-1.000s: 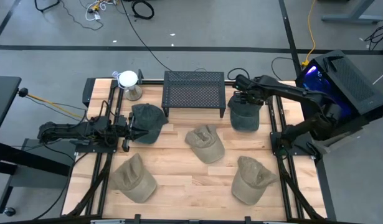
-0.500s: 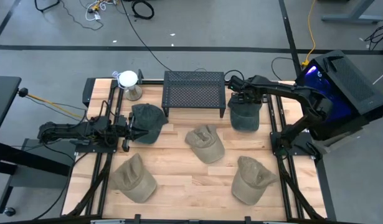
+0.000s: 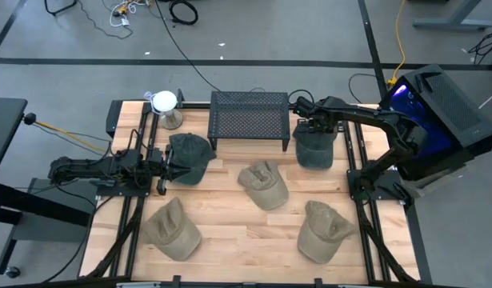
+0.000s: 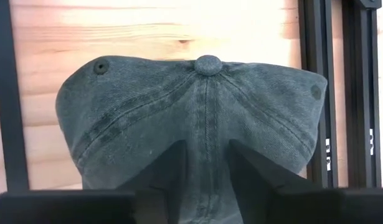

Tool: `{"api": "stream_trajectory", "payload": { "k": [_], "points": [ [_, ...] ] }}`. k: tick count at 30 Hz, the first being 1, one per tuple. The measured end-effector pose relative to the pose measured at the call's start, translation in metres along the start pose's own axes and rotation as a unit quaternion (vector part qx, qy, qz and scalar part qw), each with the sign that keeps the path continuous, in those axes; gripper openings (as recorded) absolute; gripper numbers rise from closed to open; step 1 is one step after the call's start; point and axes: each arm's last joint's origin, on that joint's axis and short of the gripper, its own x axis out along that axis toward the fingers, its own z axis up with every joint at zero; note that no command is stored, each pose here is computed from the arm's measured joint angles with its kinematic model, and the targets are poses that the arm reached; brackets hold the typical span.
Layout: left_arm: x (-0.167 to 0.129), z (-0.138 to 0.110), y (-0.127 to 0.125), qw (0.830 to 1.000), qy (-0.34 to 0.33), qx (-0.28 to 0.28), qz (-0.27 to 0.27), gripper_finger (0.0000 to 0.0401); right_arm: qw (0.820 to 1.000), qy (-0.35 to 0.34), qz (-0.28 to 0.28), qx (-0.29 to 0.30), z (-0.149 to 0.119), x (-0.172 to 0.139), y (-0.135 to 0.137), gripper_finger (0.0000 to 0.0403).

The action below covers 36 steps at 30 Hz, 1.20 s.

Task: Pick & Place hat
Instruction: Put the green cap on the shelf

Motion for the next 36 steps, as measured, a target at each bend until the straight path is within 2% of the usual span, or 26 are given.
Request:
{"api": "stream_trajectory", "payload": {
  "k": [9, 17, 31, 36],
  "points": [
    [0.0, 0.0, 0.0, 1.0, 0.0, 0.0, 0.0, 0.0039, 1.0, 0.003, 0.002, -0.001, 0.0, 0.0, 0.0, 0.0049],
    [0.0, 0.0, 0.0, 1.0, 0.0, 0.0, 0.0, 0.0039, 1.0, 0.001, 0.005, -0.016, 0.0, 0.0, 0.001, 0.0009],
    [0.0, 0.0, 0.0, 1.0, 0.0, 0.0, 0.0, 0.0039, 0.999, 0.008, -0.011, -0.043, -0.006, -0.004, -0.003, 0.0001],
    [0.0, 0.0, 0.0, 1.0, 0.0, 0.0, 0.0, 0.0039, 0.999, -0.004, 0.012, -0.045, -0.008, -0.018, -0.009, 0.0001]
  ]
}}
